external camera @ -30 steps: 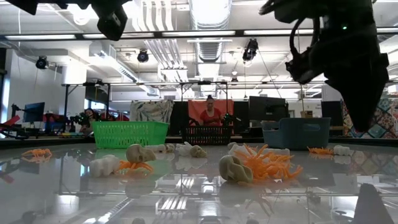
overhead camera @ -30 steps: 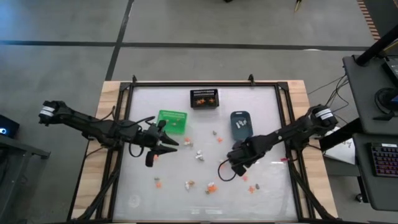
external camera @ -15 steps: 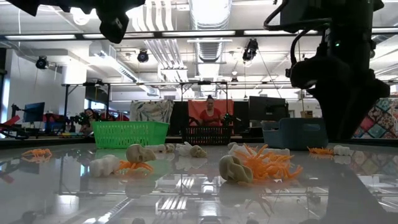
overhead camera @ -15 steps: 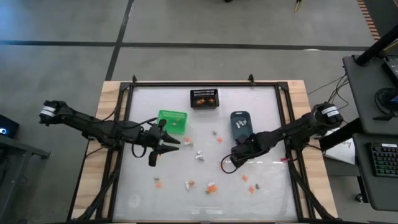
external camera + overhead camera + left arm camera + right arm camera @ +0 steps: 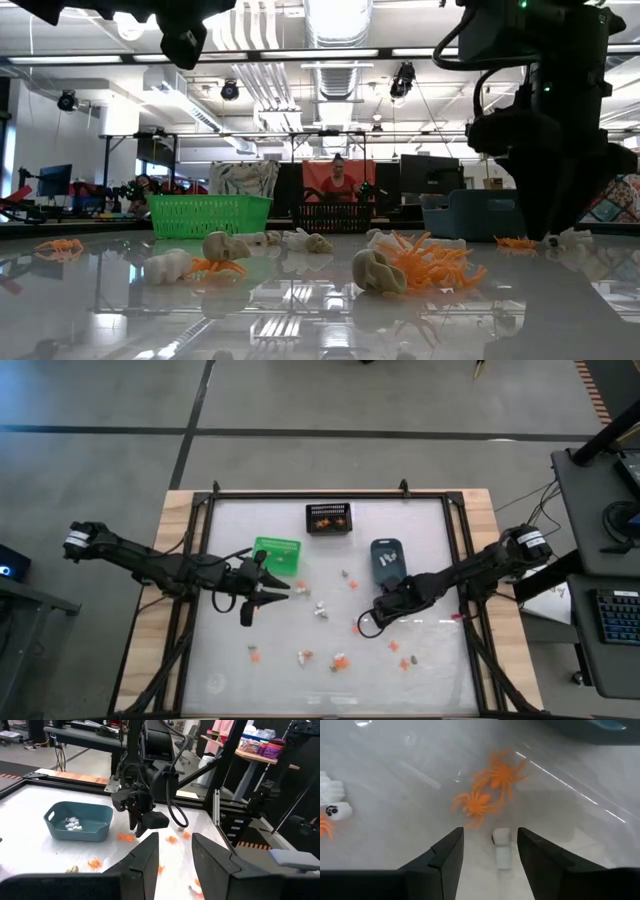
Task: Sort Halloween decoration
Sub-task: Put the white skeleton toy into the blue bin, then put the gray skull toy into the green bin
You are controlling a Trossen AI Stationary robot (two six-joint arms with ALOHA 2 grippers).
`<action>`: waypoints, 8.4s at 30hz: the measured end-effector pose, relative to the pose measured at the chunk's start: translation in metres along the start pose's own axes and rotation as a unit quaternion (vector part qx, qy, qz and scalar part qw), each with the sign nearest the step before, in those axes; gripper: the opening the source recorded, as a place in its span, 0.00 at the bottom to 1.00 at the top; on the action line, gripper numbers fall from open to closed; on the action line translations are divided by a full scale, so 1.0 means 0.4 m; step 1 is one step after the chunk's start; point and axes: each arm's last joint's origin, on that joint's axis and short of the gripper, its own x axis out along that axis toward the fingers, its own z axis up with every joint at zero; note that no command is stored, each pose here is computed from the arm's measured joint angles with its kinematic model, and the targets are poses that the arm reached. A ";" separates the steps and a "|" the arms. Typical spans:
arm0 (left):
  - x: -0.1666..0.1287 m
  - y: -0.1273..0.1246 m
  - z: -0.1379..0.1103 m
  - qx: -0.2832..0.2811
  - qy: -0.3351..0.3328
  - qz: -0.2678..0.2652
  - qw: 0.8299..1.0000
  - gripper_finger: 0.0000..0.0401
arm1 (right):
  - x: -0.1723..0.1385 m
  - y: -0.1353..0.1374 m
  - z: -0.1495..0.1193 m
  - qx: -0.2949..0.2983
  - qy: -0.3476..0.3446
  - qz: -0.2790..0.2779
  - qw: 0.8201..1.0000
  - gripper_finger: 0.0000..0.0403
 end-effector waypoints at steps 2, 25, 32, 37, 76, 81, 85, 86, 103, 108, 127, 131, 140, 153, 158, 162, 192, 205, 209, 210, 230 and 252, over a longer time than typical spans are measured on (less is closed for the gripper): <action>0.000 0.000 0.000 0.000 0.000 0.000 1.000 0.25 | 0.002 0.000 0.000 -0.003 0.000 0.001 1.000 0.43; 0.000 0.002 0.000 0.000 -0.002 0.012 1.000 0.25 | -0.001 -0.002 -0.007 -0.059 0.033 0.015 0.998 0.03; 0.019 0.004 -0.018 0.002 0.015 0.016 1.000 0.25 | -0.094 0.009 -0.002 -0.109 0.033 0.102 0.988 0.03; 0.079 0.006 -0.058 0.006 0.031 0.020 0.999 0.25 | -0.177 -0.014 0.009 -0.127 -0.061 0.143 0.980 0.03; 0.167 0.020 -0.112 0.129 0.037 0.054 0.989 0.25 | -0.223 -0.014 0.128 -0.408 -0.224 0.078 0.881 0.03; 0.134 0.015 -0.062 0.145 -0.005 0.061 0.988 0.25 | -0.212 0.022 0.172 -0.439 -0.168 0.015 0.882 0.03; 0.090 0.013 -0.021 0.150 -0.027 0.076 0.985 0.25 | -0.207 0.061 0.210 -0.459 -0.123 -0.009 0.880 0.03; 0.078 0.013 -0.013 0.152 -0.029 0.080 0.985 0.25 | -0.203 0.073 0.218 -0.465 -0.111 -0.013 0.878 0.03; -0.122 0.016 0.085 0.145 -0.105 0.103 0.978 0.25 | -0.085 0.183 0.270 -0.515 0.013 -0.091 0.852 0.03; -0.171 0.019 0.097 0.139 -0.129 0.101 0.977 0.25 | -0.069 0.182 0.269 -0.515 0.026 -0.099 0.851 0.03; -0.199 0.021 0.100 0.138 -0.138 0.101 0.976 0.25 | -0.028 0.180 0.259 -0.530 0.038 -0.103 0.841 0.03; -0.199 0.021 0.100 0.140 -0.138 0.101 0.975 0.25 | -0.014 0.171 0.254 -0.534 0.046 -0.107 0.837 0.08; -0.199 0.021 0.100 0.149 -0.137 0.102 0.974 0.25 | 0.006 0.167 0.254 -0.533 0.023 -0.115 0.838 0.33; -0.197 0.021 0.099 0.150 -0.135 0.103 0.974 0.25 | 0.044 0.149 0.257 -0.531 0.013 -0.108 0.840 0.37; -0.197 0.021 0.099 0.150 -0.135 0.103 0.974 0.25 | 0.054 0.135 0.268 -0.520 0.018 -0.106 0.848 0.32; -0.197 0.022 0.099 0.151 -0.134 0.103 0.974 0.25 | 0.061 0.129 0.270 -0.513 0.023 -0.087 0.853 0.27; -0.185 0.021 0.096 0.146 -0.128 0.102 0.976 0.25 | -0.148 0.163 0.295 -0.490 -0.114 0.016 0.864 0.02; -0.181 0.021 0.094 0.131 -0.127 0.100 0.978 0.25 | -0.200 0.033 0.269 -0.385 -0.411 0.156 0.811 0.02; -0.175 0.021 0.092 0.127 -0.123 0.100 0.979 0.25 | -0.159 -0.039 0.238 -0.308 -0.517 0.140 0.786 0.02; -0.172 0.021 0.091 0.128 -0.121 0.100 0.979 0.25 | -0.147 -0.057 0.231 -0.287 -0.528 0.123 0.790 0.02; -0.120 0.018 0.078 0.131 -0.105 0.102 0.980 0.25 | -0.039 -0.221 0.160 -0.183 -0.525 0.046 0.830 0.03; -0.014 0.020 0.038 0.105 -0.047 0.132 0.985 0.25 | -0.057 -0.207 0.163 -0.154 -0.543 0.123 0.816 0.28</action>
